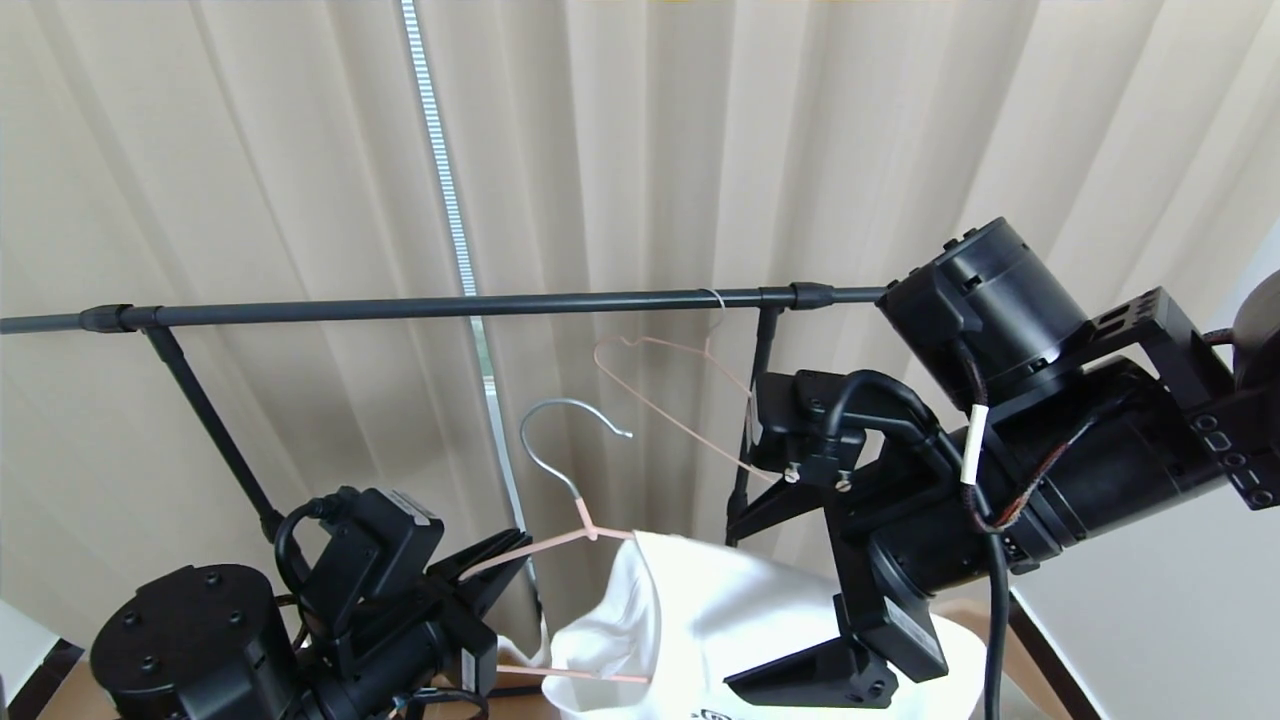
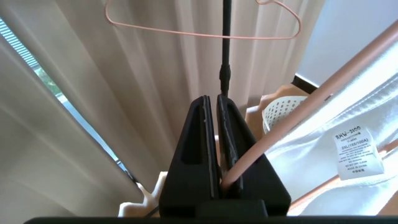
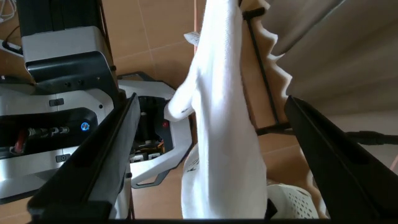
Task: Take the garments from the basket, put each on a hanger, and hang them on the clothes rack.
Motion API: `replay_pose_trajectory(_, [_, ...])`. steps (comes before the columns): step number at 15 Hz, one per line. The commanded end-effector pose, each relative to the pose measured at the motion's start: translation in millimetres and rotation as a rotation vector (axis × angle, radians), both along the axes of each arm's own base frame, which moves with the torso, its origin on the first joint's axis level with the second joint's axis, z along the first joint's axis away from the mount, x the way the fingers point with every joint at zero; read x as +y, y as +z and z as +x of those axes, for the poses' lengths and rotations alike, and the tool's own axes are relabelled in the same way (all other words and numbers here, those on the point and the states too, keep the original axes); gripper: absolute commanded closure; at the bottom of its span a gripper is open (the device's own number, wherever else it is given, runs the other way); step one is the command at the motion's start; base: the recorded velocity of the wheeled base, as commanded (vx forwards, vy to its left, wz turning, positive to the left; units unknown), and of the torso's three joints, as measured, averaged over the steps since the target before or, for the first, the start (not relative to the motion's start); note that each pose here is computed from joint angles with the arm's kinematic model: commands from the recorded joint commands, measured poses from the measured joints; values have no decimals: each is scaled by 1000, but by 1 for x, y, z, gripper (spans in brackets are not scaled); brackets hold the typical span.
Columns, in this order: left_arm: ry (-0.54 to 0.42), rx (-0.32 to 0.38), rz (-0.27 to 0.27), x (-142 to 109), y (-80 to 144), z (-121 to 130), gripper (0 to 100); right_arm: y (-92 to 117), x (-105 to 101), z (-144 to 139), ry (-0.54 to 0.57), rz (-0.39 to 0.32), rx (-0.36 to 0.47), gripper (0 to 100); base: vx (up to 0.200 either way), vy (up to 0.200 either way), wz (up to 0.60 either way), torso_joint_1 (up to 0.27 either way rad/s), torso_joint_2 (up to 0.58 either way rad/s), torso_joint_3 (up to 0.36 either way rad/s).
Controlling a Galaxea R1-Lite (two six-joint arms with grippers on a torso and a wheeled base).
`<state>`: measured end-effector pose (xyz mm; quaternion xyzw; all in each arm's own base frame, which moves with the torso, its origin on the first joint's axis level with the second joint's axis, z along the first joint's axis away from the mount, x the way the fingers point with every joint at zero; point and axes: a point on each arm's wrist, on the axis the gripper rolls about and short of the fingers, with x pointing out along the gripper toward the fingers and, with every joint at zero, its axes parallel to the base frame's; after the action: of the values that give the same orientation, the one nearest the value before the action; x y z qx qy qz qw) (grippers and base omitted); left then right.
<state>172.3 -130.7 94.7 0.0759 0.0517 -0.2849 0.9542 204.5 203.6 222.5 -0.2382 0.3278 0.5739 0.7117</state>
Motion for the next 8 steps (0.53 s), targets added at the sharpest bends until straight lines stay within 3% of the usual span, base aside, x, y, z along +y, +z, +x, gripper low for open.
replay_pose_trajectory(1, [-1,1,1,0,0,0,100,-3,1,1,2,-7,6,0,0,0,0,0,0,0])
replay_pose_trajectory(8, [1,0,0,-1,0,0,100,-8,4,5,-23,-44,-6,0,0,0,0,0,0,0])
